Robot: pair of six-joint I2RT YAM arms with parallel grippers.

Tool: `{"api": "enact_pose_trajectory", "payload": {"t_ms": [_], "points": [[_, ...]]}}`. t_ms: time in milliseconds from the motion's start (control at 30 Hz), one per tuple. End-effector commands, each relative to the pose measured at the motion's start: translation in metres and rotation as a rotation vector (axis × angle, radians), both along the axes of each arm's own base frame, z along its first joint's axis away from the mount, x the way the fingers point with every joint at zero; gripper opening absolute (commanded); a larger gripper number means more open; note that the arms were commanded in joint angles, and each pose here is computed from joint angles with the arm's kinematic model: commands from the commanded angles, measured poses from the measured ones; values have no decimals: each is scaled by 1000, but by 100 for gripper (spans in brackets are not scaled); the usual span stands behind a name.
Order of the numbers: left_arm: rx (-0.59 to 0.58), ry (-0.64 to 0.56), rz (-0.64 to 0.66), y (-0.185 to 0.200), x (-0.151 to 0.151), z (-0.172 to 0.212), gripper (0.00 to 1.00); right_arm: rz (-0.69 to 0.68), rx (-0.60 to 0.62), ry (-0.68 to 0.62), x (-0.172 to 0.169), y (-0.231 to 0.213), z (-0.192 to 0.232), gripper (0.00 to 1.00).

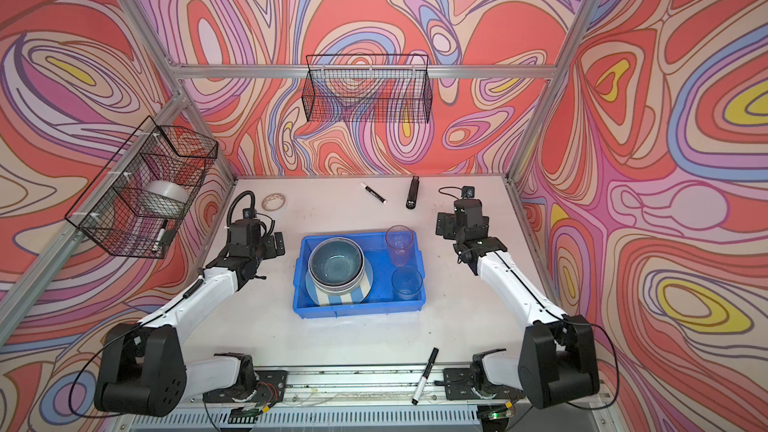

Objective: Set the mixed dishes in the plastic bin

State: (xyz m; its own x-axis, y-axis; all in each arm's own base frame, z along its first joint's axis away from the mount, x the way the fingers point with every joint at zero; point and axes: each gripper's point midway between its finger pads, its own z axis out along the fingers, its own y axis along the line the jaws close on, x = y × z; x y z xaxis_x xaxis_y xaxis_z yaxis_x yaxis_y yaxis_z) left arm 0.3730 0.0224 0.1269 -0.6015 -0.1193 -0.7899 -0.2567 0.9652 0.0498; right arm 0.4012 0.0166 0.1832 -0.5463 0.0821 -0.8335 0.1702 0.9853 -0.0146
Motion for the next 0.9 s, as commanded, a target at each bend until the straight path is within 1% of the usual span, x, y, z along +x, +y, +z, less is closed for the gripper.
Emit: {"api": "enact_pose_trajectory", "payload": {"t_ms": [0,200,267,333,367,500,533,667,700,733,800,867], "points": [[48,-86,-3,6,17,3,100,-91,-33,-81,13,-23,-11,98],[83,-146,-24,8,25,-10,100,-179,-19,-93,17,-53,-58,98],[78,-206,-30,7,28,-9,100,-207,-3,-96,20,-60,-72,99],[85,-244,-46,5,31,-8,100,-194,4,-100,24,-59,-80,99],[87,-228,-52,5,23,-21,100,-180,3,-111,25,-58,-82,98],[84,-258,-79,2,24,-29,100,-143,-5,-182,28,-54,-82,98],[74,-249,-81,1,22,-31,100,-132,-9,-173,29,-52,-83,98],[63,-282,-117,-4,17,-37,100,-108,-35,-223,30,-51,-76,98],[72,-309,-125,-4,17,-37,100,-99,-39,-243,27,-51,-76,99],[70,-333,-128,-5,16,-34,100,-94,-40,-283,25,-50,-74,98],[63,-301,-114,-3,15,-36,100,-75,-37,-305,22,-47,-80,98],[73,-314,-94,1,18,-35,100,-51,-31,-320,20,-43,-85,99]]}}
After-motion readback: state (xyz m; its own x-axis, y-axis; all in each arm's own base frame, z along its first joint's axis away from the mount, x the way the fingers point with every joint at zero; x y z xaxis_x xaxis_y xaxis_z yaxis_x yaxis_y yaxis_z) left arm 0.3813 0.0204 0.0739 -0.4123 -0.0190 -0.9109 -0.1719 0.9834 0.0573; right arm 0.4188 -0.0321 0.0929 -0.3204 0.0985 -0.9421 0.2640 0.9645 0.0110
